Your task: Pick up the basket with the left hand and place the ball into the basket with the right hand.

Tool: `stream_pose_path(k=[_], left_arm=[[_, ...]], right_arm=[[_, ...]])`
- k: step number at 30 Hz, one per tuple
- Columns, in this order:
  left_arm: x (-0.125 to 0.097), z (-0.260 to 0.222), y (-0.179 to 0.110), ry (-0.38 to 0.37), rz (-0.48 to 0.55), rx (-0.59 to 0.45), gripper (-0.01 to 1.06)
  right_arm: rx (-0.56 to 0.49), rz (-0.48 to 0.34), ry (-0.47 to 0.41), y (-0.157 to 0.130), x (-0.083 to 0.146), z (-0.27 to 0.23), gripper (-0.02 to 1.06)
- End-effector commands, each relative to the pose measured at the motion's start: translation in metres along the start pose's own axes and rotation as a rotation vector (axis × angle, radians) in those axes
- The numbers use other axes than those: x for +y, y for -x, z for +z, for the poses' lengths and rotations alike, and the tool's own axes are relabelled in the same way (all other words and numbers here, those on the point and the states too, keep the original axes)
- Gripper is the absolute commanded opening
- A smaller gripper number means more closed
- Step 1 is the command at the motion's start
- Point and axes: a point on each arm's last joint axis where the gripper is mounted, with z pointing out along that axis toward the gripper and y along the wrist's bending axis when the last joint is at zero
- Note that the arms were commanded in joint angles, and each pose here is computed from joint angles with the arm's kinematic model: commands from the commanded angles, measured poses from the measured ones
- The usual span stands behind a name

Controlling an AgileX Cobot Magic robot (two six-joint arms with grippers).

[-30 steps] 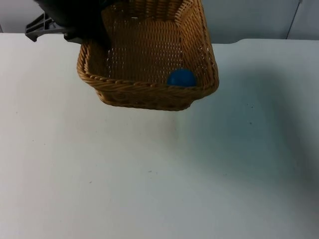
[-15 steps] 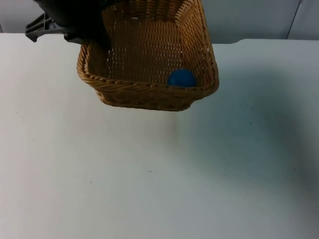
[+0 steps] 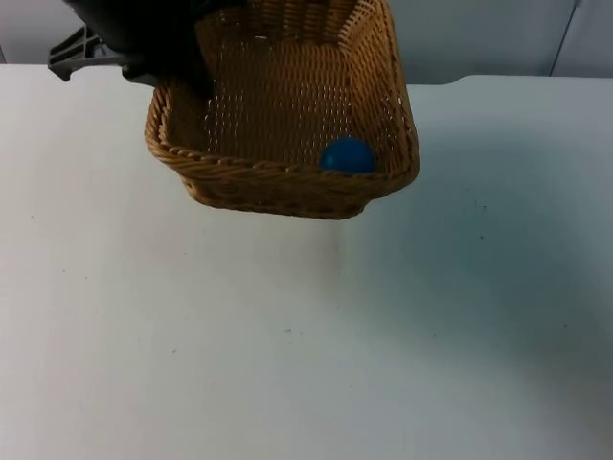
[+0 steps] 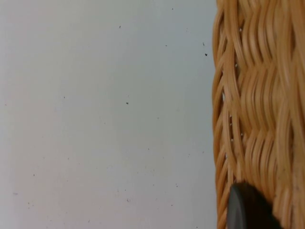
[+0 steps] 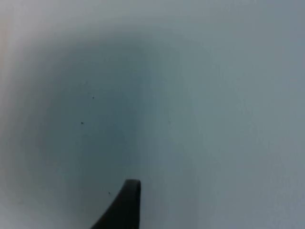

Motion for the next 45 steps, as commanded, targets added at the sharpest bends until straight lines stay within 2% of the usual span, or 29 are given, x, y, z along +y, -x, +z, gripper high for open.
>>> stream_pose_path(k=[1,11,13,15,22,27,33,35,42,45], left_arm=[[-0.002,-0.005,0.003,-0.018,-0.018,-0.019,0.00],[-0.001,-0.004,0.003,-0.017,-0.019,-0.027,0.00],[0.001,0.001,0.003,-0.013,0.026,-0.028,0.00],[0.002,0.005,0.003,-0.015,0.028,-0.022,0.00],[0.020,0.057,-0.008,-0.021,-0.020,0.034,0.00],[0.024,0.070,-0.005,-0.038,-0.032,-0.028,0.00],[0.025,0.071,-0.004,-0.032,0.040,-0.043,0.00],[0.026,0.074,-0.005,-0.042,0.012,-0.038,0.00],[0.026,0.086,-0.012,-0.091,-0.024,0.008,0.00],[0.030,0.093,-0.016,-0.091,-0.037,0.024,0.00]], right_arm=[[-0.007,-0.013,0.001,0.002,0.002,0.004,1.05],[-0.001,-0.030,-0.011,0.001,0.001,0.004,1.05],[-0.001,-0.043,-0.024,0.001,0.000,0.004,1.05],[0.001,-0.048,-0.030,0.001,-0.001,0.004,1.05],[0.006,-0.064,-0.047,0.001,-0.002,0.004,1.05],[0.011,-0.067,-0.049,0.000,-0.002,0.004,1.05],[0.009,-0.077,-0.046,0.000,-0.001,0.004,1.05],[0.007,-0.101,-0.049,0.001,0.000,0.004,1.05],[0.010,-0.093,-0.063,0.000,-0.001,0.004,1.05],[0.010,-0.090,-0.063,0.000,-0.001,0.004,1.05]])
